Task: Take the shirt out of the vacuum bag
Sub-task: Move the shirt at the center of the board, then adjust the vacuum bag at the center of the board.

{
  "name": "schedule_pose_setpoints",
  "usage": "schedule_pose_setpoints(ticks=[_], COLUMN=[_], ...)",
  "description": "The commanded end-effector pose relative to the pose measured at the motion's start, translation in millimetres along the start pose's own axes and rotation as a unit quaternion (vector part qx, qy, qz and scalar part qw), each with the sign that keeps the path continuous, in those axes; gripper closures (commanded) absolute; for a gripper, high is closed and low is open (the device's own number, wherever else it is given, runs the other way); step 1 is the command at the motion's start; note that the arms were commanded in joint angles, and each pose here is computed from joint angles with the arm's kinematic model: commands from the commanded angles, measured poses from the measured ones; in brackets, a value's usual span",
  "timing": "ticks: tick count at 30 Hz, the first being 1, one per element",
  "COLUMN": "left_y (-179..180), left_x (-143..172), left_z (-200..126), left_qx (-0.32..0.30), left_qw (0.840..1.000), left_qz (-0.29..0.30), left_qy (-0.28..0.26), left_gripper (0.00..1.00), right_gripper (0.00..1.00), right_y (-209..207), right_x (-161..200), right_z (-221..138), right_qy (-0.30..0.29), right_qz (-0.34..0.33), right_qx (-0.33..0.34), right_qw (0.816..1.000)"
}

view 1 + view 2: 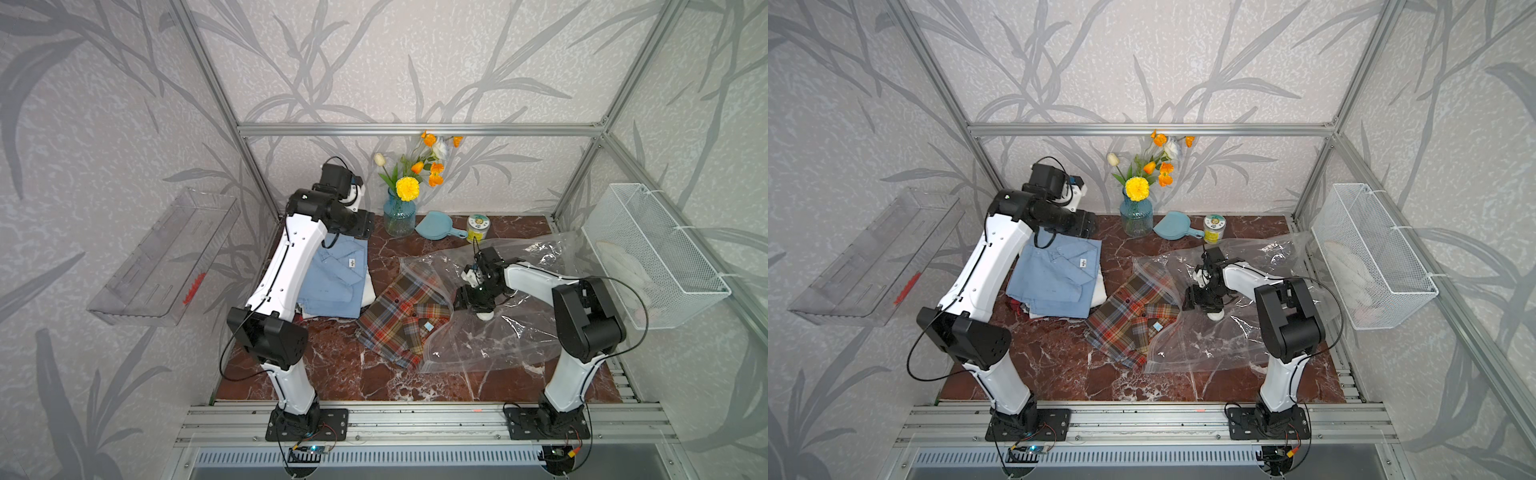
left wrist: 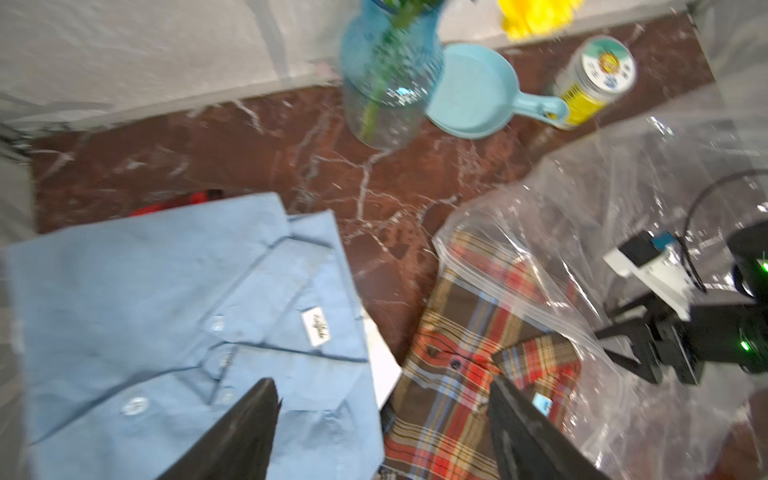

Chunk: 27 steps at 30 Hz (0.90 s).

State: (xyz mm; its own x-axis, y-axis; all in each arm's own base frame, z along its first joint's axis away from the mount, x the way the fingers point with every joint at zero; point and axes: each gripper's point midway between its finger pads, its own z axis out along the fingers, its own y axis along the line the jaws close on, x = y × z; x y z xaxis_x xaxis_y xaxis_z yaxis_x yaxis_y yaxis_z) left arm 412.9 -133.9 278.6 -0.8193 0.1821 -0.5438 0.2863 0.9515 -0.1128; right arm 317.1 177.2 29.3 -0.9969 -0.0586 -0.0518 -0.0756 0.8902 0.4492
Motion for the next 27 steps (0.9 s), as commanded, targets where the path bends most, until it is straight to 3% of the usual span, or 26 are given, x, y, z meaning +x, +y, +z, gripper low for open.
schedule_pose_setpoints(ticks=[1,12,23,26,27], left_y=[-6,-46,-54,-58,-61], left_x=[39,87,109,114,116], left_z=[60,161,205,210,211], left_qx=[0.013,0.027,0.021,0.029,0.036], left_qw=[0.996,0.977,0.967,0.966,0.965], left_qz=[-0.006,0.043,0.052,0.047,0.045], left_qy=[0.084,0.208,0.25,0.254,0.258], left_gripper=[0.23,0.28,0.29,0.33,0.39], right_gripper=[0.31,0.31,0.31,0.31,0.31], right_y=[4,3,3,2,2], right_x=[-3,-1,-1,0,-1], right_z=[-5,-5,-3,-2,-2], right_qy=[0.0,0.001,0.001,0.002,0.001], right_qz=[-0.008,-0.008,-0.009,-0.008,-0.008], right_qx=[-0.001,0.0,-0.001,-0.001,-0.002], right_qw=[1.0,1.0,1.0,1.0,1.0])
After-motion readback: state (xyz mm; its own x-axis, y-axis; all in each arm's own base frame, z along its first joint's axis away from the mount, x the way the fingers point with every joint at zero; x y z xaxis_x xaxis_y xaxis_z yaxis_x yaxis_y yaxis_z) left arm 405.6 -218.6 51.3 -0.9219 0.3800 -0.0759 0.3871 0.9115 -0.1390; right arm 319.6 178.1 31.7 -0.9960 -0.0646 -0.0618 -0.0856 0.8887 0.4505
